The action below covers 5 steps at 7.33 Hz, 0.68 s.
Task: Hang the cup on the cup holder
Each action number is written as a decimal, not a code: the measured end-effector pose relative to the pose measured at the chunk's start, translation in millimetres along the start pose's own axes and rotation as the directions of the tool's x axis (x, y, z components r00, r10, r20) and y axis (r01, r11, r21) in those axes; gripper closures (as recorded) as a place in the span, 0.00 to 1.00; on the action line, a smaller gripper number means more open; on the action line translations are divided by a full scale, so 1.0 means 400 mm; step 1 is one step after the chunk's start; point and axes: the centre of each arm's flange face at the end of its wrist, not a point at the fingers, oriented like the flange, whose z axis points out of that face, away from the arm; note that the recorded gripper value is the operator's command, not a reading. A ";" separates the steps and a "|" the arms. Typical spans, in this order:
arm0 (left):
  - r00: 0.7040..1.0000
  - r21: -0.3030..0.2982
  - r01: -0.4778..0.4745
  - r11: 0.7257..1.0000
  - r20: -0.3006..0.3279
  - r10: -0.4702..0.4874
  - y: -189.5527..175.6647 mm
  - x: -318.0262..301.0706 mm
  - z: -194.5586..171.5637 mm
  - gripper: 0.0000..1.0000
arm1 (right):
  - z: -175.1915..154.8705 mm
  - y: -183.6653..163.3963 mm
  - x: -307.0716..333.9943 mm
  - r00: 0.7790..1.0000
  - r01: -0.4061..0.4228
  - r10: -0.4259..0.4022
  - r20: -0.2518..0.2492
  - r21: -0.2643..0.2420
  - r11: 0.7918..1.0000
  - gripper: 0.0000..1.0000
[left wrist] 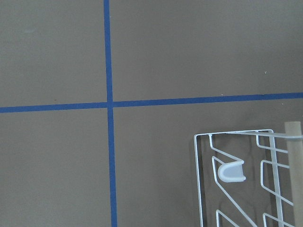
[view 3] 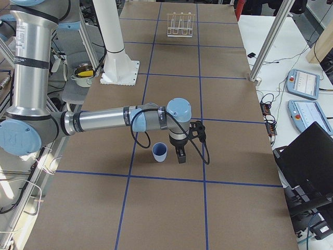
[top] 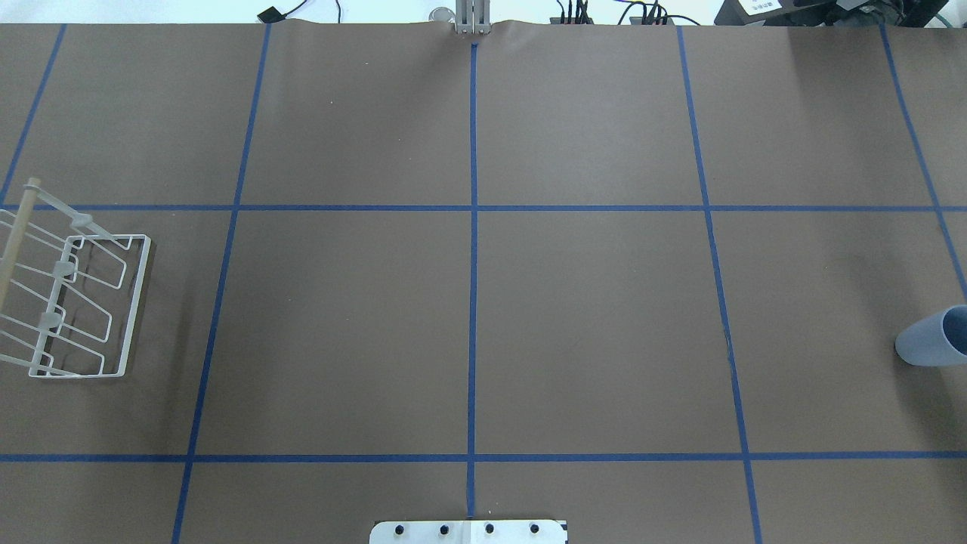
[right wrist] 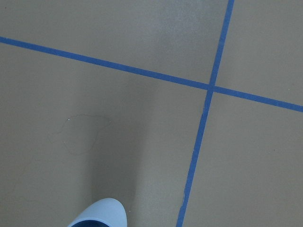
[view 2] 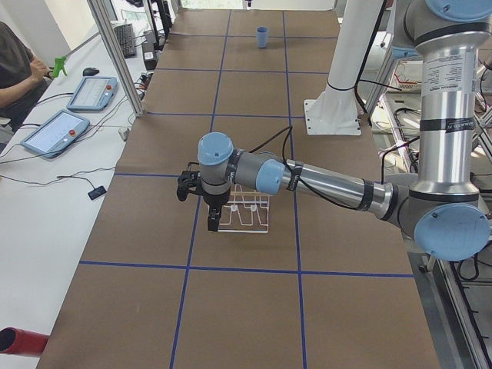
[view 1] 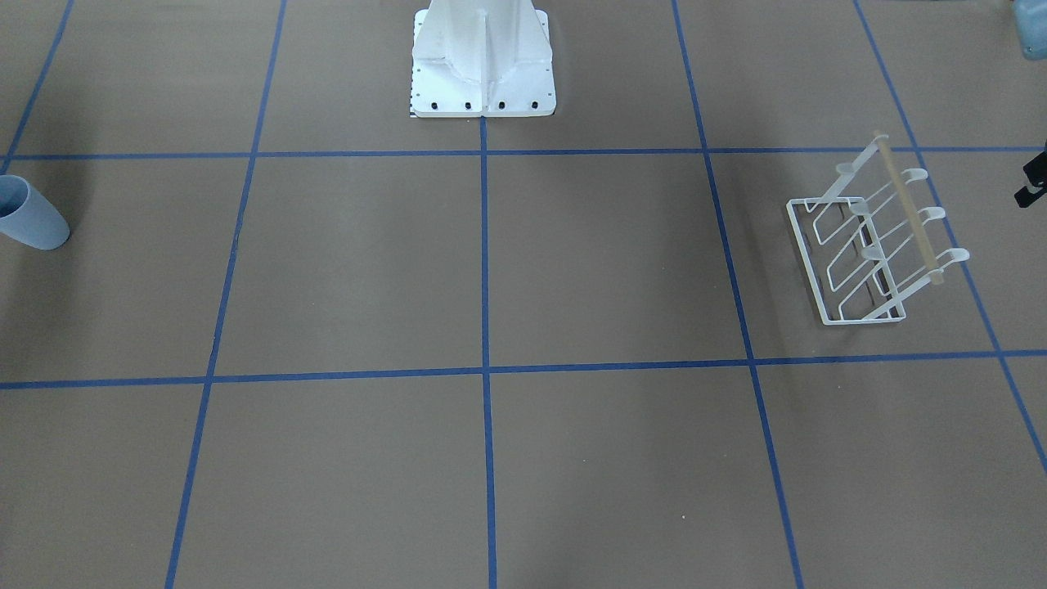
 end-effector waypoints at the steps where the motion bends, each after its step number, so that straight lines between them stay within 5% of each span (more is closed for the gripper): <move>1: 1.000 0.001 0.000 1.000 0.000 0.000 0.000 0.001 -0.001 0.02 | 0.000 0.000 0.000 1.000 0.000 0.000 0.000 0.000 1.000 0.00; 5: 1.000 0.004 -0.004 1.000 -0.001 0.004 0.000 0.005 -0.005 0.02 | -0.001 -0.001 -0.002 1.000 0.002 -0.002 0.000 0.001 1.000 0.00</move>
